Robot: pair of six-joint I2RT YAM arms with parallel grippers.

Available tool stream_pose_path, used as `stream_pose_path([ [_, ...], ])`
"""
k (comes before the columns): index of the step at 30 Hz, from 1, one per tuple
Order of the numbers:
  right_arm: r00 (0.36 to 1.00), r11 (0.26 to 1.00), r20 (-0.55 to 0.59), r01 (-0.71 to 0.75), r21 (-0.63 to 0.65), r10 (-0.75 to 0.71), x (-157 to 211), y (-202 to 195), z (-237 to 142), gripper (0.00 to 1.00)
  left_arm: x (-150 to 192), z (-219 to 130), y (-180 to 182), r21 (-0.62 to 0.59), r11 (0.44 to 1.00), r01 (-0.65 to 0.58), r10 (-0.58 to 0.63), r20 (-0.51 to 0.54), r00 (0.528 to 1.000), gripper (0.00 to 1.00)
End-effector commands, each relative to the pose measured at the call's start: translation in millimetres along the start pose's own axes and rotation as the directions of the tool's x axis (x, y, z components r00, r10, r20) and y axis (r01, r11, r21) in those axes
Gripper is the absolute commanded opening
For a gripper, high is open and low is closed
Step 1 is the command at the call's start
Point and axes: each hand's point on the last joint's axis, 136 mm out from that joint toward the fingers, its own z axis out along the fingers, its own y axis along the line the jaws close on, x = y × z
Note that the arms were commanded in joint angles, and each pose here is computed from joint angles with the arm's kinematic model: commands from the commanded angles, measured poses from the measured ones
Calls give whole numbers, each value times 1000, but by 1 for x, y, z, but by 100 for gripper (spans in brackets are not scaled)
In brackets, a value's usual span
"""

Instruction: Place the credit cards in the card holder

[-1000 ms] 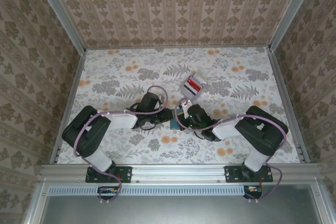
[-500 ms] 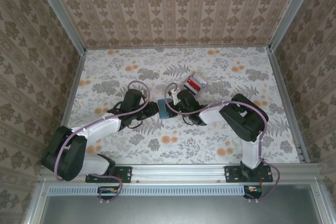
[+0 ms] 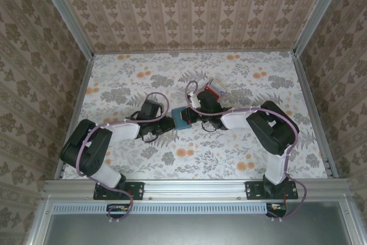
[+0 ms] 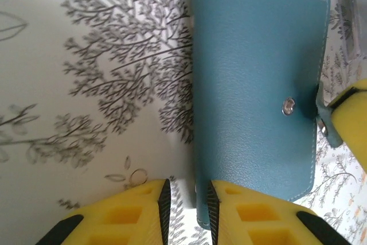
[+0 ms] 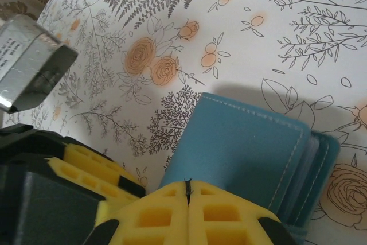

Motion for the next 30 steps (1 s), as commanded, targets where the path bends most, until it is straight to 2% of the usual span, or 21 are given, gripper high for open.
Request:
stream_pose_path([
  [1,1000,1000,-11,15,-16,-15,-6,10,-4,0,-10,5,-25,79,996,-31,30,12,999,27],
  [9,999,999,-47,14,50,-11,12,-18,11,0,-7,11,-28,80,996,-36,36,-1,999,27],
  [18,1000,999,29,-14,40,12,-14,-8,5,0,-9,13,-28,73,997,-39,40,-7,999,27],
  [30,996,998,88,-29,50,25,-26,-3,-17,0,-9,14,-26,66,997,-42,43,-15,999,26],
])
